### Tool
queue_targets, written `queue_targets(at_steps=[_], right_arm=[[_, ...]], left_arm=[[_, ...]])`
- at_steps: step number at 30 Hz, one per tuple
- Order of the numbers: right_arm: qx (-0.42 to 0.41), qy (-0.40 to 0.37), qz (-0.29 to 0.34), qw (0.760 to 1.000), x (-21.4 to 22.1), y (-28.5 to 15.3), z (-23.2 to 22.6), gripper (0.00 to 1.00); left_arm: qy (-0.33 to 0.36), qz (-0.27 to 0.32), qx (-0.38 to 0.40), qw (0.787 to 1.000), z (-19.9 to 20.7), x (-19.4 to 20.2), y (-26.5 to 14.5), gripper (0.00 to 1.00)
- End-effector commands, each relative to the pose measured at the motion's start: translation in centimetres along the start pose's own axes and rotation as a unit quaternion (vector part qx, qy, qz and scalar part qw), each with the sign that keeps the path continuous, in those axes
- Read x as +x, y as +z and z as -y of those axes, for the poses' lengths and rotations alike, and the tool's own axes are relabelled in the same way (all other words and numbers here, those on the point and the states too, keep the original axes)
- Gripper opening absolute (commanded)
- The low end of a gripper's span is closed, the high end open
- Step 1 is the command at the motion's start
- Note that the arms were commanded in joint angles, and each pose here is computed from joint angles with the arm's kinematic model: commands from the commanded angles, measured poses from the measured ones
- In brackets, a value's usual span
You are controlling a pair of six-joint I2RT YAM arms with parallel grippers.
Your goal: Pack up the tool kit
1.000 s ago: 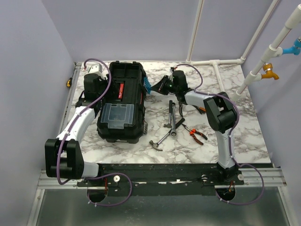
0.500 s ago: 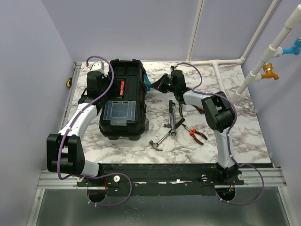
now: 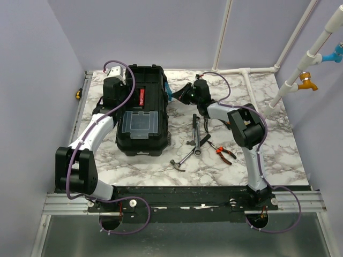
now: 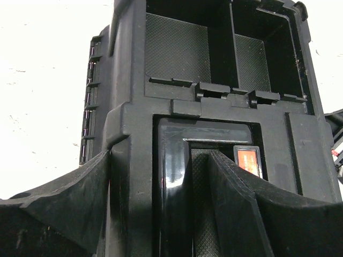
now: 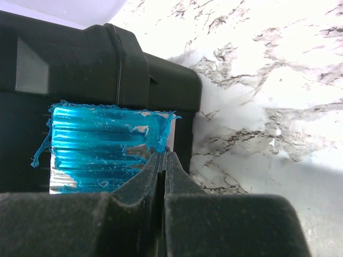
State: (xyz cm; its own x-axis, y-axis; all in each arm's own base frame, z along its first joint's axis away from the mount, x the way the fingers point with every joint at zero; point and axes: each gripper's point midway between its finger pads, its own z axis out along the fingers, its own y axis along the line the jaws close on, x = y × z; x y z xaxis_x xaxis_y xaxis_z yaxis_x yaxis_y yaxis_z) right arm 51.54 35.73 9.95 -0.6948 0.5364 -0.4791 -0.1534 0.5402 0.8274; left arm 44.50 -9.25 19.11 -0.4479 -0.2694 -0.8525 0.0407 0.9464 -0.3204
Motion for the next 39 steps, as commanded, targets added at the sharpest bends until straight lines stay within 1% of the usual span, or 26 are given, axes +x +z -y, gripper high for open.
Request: queue_targets(at_steps=[1, 3, 9, 12, 15, 17, 20, 22, 25, 28, 30, 34, 36, 38, 39], right_arm=[[-0.143, -0.009, -0.218, 0.965, 18.3, -0.9, -10.3, 0.01], [-0.150, -0.010, -0.220, 0.964, 18.5, -1.1, -10.8, 0.01], [-0.174, -0.010, -0.228, 0.958, 19.2, -1.6, -12.9, 0.01], [-0.180, -0.011, -0.229, 0.957, 19.5, -2.0, -13.6, 0.01], [-0.183, -0.012, -0.231, 0.956, 19.6, -2.2, -14.0, 0.01], [-0.173, -0.017, -0.223, 0.959, 19.2, -2.3, -13.8, 0.01], [-0.135, -0.045, -0.198, 0.970, 17.5, -2.5, -13.1, 0.01], [-0.111, -0.053, -0.182, 0.975, 15.7, -3.1, -12.4, 0.08], [-0.093, -0.050, -0.154, 0.983, 12.1, -4.7, -10.9, 0.14], [-0.076, -0.047, -0.131, 0.987, 8.7, -6.7, -9.1, 0.16], [-0.065, -0.048, -0.129, 0.988, 7.5, -8.0, -7.9, 0.16], [-0.033, -0.078, -0.158, 0.984, 8.0, -9.5, -5.8, 0.16], [-0.026, -0.090, -0.179, 0.979, 8.8, -10.0, -5.0, 0.16], [-0.021, -0.106, -0.206, 0.972, 9.7, -10.1, -4.3, 0.16], [-0.012, -0.116, -0.222, 0.968, 10.0, -10.1, -3.6, 0.16]], left_arm=[[-0.008, -0.356, 0.233, 0.905, 10.8, 20.2, -5.9, 0.66], [-0.009, -0.357, 0.239, 0.903, 10.9, 20.3, -6.0, 0.66], [-0.030, -0.370, 0.291, 0.882, 12.4, 21.0, -6.5, 0.65], [-0.036, -0.371, 0.307, 0.876, 12.8, 21.1, -6.8, 0.64], [-0.037, -0.373, 0.301, 0.877, 12.6, 21.3, -6.7, 0.64], [-0.031, -0.371, 0.276, 0.886, 11.9, 21.2, -6.6, 0.65], [-0.020, -0.354, 0.223, 0.908, 10.3, 20.1, -6.3, 0.70], [-0.021, -0.340, 0.199, 0.919, 9.5, 19.0, -6.1, 0.71], [-0.021, -0.312, 0.172, 0.934, 8.5, 16.7, -5.8, 0.74], [-0.013, -0.290, 0.138, 0.947, 7.3, 14.1, -5.2, 0.76], [-0.007, -0.283, 0.118, 0.952, 6.9, 12.6, -5.0, 0.78], [0.011, -0.252, 0.094, 0.963, 6.8, 9.2, -4.9, 0.84], [0.018, -0.232, 0.081, 0.969, 6.7, 7.4, -5.1, 0.94], [0.026, -0.213, 0.072, 0.974, 6.8, 5.6, -5.7, 0.99], [0.028, -0.202, 0.071, 0.976, 7.0, 4.7, -6.1, 0.99]])
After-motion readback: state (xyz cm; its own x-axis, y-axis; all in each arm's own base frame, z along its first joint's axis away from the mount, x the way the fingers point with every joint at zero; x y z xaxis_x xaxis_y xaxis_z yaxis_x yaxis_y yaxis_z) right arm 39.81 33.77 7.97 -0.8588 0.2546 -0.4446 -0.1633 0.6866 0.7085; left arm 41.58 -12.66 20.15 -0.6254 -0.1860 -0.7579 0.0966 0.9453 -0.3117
